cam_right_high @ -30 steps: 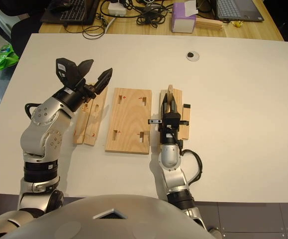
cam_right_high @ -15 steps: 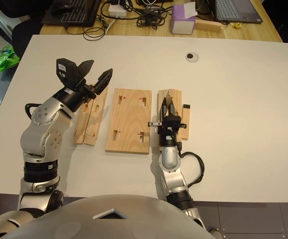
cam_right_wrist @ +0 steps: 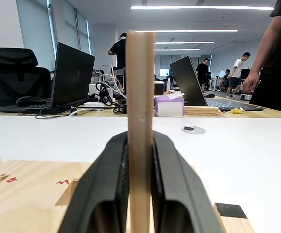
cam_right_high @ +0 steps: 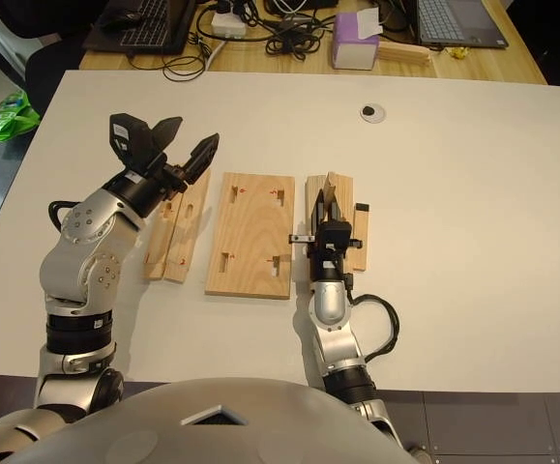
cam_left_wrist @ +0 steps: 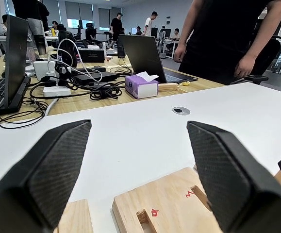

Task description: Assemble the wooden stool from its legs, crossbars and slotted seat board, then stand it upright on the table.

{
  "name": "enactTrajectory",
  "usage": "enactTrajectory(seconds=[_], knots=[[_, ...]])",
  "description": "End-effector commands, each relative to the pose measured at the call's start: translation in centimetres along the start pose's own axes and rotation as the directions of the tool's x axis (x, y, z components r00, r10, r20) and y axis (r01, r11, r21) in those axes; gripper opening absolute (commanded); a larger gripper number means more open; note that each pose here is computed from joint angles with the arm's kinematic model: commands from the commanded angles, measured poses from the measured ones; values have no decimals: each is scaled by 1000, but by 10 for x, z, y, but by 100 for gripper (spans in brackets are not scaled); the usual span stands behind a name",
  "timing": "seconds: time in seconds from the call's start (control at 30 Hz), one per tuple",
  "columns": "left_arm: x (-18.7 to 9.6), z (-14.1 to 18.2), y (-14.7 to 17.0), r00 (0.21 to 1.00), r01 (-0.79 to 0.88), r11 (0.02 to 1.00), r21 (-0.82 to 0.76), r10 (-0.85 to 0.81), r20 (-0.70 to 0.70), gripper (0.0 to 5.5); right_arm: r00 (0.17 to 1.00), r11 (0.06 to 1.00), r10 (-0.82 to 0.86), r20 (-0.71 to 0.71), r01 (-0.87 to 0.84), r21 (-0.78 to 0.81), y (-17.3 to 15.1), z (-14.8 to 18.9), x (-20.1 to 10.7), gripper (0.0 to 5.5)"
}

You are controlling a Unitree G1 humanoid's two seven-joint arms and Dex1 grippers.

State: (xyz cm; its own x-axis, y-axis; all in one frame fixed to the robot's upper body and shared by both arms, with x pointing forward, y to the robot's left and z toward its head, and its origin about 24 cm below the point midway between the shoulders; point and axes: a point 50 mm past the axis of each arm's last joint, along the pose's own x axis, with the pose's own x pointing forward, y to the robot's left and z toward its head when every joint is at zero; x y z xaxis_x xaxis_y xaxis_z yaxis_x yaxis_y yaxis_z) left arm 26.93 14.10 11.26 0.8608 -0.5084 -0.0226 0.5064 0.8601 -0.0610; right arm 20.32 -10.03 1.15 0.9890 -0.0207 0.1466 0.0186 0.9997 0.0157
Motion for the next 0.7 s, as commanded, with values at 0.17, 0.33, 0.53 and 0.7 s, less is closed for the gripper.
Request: enactTrajectory(seconds=[0.17, 0.33, 0.53, 0.7], knots=[[0, -3, 3, 1000, -19, 1000, 11, 19, -12, 365, 997, 1000, -27, -76, 27, 4, 1, -9, -8, 104], [-1, -8, 4, 999, -31, 999, 14, 32, -18, 365, 1000, 1000, 3, -18, -4, -24, 0, 2, 0, 185], [-6, -21, 7, 996, -93, 996, 3, 93, -17, 365, 991, 996, 86, 104, -84, -18, -17, 56, 21, 293], [-9, -33, 7, 987, -162, 987, -16, 162, -1, 365, 973, 989, 148, 175, -145, -25, -27, 116, 43, 293]])
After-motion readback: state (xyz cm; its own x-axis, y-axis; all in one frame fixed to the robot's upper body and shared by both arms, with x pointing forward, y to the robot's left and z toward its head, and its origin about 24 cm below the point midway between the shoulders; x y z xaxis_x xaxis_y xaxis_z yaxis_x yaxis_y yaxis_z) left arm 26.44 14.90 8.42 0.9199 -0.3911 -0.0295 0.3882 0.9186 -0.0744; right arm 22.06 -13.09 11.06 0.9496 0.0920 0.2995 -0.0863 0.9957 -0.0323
